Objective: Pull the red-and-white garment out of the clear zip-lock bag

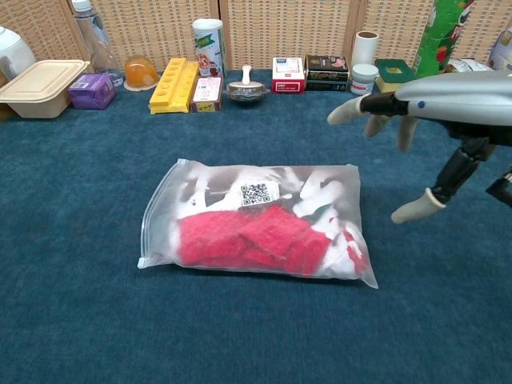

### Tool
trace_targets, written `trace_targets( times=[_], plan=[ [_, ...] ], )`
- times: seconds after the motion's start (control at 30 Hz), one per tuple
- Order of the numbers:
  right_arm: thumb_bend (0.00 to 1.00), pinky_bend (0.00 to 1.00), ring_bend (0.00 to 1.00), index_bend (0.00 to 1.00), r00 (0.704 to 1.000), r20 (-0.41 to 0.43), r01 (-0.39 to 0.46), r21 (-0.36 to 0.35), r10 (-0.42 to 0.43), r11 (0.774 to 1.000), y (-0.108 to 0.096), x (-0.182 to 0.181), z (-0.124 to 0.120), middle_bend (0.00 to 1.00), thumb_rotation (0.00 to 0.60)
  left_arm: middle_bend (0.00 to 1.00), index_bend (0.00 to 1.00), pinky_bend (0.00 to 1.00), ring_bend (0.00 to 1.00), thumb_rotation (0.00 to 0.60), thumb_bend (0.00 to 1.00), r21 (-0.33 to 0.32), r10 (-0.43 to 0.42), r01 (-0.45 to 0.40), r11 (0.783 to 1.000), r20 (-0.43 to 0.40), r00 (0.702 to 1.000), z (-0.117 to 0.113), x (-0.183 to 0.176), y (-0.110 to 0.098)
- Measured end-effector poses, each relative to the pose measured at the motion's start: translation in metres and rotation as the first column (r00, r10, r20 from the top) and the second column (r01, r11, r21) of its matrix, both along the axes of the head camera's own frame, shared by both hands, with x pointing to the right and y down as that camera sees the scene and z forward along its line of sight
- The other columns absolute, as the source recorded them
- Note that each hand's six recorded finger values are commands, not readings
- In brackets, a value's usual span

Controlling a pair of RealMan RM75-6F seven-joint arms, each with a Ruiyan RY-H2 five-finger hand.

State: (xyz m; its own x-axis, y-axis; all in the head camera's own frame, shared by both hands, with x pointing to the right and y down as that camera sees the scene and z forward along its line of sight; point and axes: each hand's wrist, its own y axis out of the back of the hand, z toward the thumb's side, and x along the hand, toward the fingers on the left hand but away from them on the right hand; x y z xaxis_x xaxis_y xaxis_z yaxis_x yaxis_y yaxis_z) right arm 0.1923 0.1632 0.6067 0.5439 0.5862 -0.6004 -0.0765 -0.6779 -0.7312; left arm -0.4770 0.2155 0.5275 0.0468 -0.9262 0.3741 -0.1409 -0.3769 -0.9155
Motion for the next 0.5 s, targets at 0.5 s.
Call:
trace_targets(
  times=[0.5],
  plan=[
    [0.02,0.3,0.16,0.0,0.992,-0.115,0.043,-0.038,-0.047,0.998,0.003,-0.091,0.029,0.03,0.47,0.42,0.46,0.33,0.31,0.6,0.22,0.001,-0.016,0.016,1.0,-0.015,1.0,0.002,-0.012,0.0]
  ],
)
